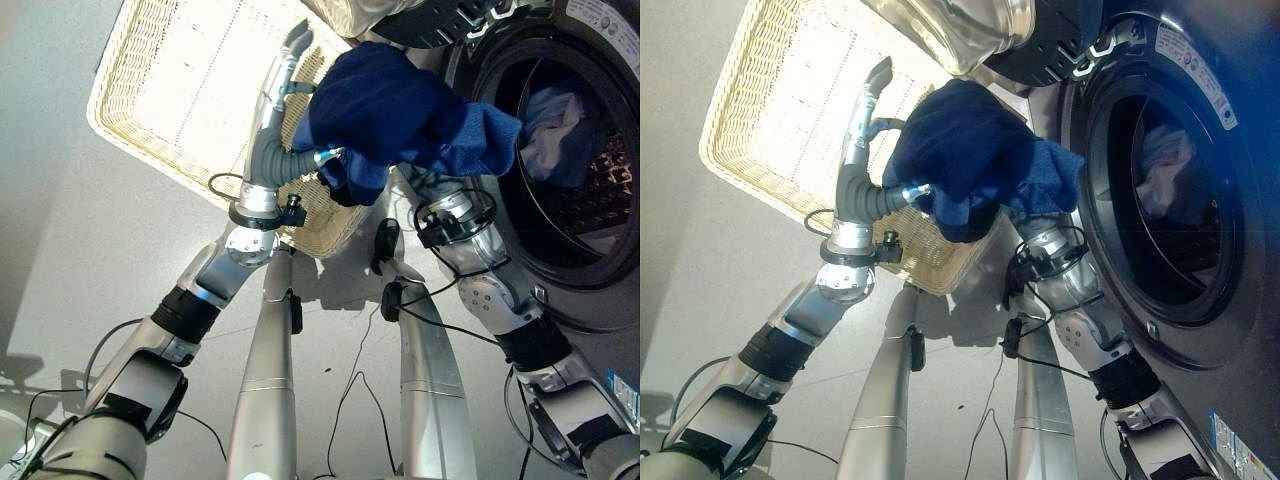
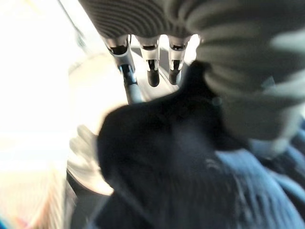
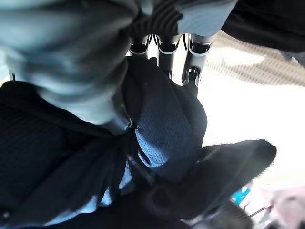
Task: Put the clothes into the washing machine.
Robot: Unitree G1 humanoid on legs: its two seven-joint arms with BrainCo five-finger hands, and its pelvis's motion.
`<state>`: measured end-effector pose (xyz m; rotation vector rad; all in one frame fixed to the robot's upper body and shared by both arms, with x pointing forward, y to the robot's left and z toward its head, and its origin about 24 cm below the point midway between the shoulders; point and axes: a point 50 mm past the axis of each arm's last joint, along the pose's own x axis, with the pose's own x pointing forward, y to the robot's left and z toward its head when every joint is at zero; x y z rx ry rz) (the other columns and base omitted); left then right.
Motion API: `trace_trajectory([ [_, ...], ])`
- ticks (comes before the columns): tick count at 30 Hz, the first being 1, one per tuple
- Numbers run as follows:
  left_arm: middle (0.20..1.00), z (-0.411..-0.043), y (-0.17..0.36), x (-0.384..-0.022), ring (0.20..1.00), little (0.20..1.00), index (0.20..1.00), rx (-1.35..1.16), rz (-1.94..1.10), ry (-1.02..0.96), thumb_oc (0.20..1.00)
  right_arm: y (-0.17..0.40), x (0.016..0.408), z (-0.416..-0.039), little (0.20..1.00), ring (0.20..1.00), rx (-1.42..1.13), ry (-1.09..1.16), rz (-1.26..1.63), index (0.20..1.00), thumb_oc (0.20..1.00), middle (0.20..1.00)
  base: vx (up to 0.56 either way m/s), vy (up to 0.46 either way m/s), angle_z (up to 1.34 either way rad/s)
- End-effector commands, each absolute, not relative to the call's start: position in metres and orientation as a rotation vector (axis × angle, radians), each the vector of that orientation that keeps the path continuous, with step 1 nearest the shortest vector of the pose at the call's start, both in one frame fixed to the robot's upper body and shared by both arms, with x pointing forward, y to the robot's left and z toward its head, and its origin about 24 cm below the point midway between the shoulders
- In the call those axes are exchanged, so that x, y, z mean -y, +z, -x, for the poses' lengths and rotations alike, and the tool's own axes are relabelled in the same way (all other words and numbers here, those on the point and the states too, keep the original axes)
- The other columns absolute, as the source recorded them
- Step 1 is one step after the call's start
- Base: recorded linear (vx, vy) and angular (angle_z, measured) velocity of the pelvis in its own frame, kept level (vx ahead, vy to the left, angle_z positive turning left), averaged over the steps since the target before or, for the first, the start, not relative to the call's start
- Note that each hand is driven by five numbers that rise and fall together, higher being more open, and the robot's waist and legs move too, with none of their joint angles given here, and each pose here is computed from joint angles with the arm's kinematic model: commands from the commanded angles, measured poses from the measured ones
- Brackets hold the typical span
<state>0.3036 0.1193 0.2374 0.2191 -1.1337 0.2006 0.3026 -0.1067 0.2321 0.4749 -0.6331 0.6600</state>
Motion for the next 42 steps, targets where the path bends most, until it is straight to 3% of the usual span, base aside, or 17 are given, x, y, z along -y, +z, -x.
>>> trace_trajectory([
  [1, 1.0, -0.295, 0.247, -0.128, 1.0, 1.0, 1.0, 1.207, -0.083, 0.315, 1.0, 0.258, 0.102, -0.283, 0.2, 0.2, 0.797, 0.746, -0.598, 0.2, 0.2, 0.2, 0.01, -0.021, 0.04],
  [15, 1.0, -0.294, 0.246, -0.139, 1.0, 1.0, 1.0, 1.206, 0.094, 0.374, 1.0, 0.24, 0.133, -0.304, 0.2, 0.2, 0.746, 0.515, -0.827, 0.2, 0.2, 0.2, 0.0, -0.002, 0.03],
  [32, 1.0, -0.339, 0.235, -0.168, 1.0, 1.0, 1.0, 1.038, -0.055, 0.497, 1.0, 0.175, 0.24, -0.366, 0.2, 0.2, 0.448, -0.095, -0.987, 0.2, 0.2, 0.2, 0.0, 0.005, -0.01],
  [33, 1.0, -0.348, 0.233, -0.173, 1.0, 1.0, 1.0, 1.007, -0.116, 0.504, 1.0, 0.176, 0.287, -0.368, 0.2, 0.2, 0.467, -0.34, -1.044, 0.2, 0.2, 0.2, 0.01, 0.023, -0.04],
  [35, 1.0, -0.35, 0.232, -0.177, 1.0, 1.0, 1.0, 0.997, -0.138, 0.512, 1.0, 0.177, 0.314, -0.363, 0.2, 0.2, 0.489, -0.468, -1.06, 0.2, 0.2, 0.2, 0.01, 0.01, -0.05],
  [37, 1.0, -0.353, 0.226, -0.184, 1.0, 1.0, 1.0, 0.97, -0.19, 0.527, 1.0, 0.196, 0.365, -0.34, 0.2, 0.2, 0.637, -0.767, -1.118, 0.2, 0.2, 0.2, 0.02, -0.04, -0.05],
  [42, 1.0, -0.353, 0.221, -0.201, 1.0, 1.0, 1.0, 0.927, -0.23, 0.581, 1.0, 0.239, 0.408, -0.296, 0.2, 0.2, 0.891, -1.086, -1.133, 0.2, 0.2, 0.2, 0.0, -0.045, -0.03],
])
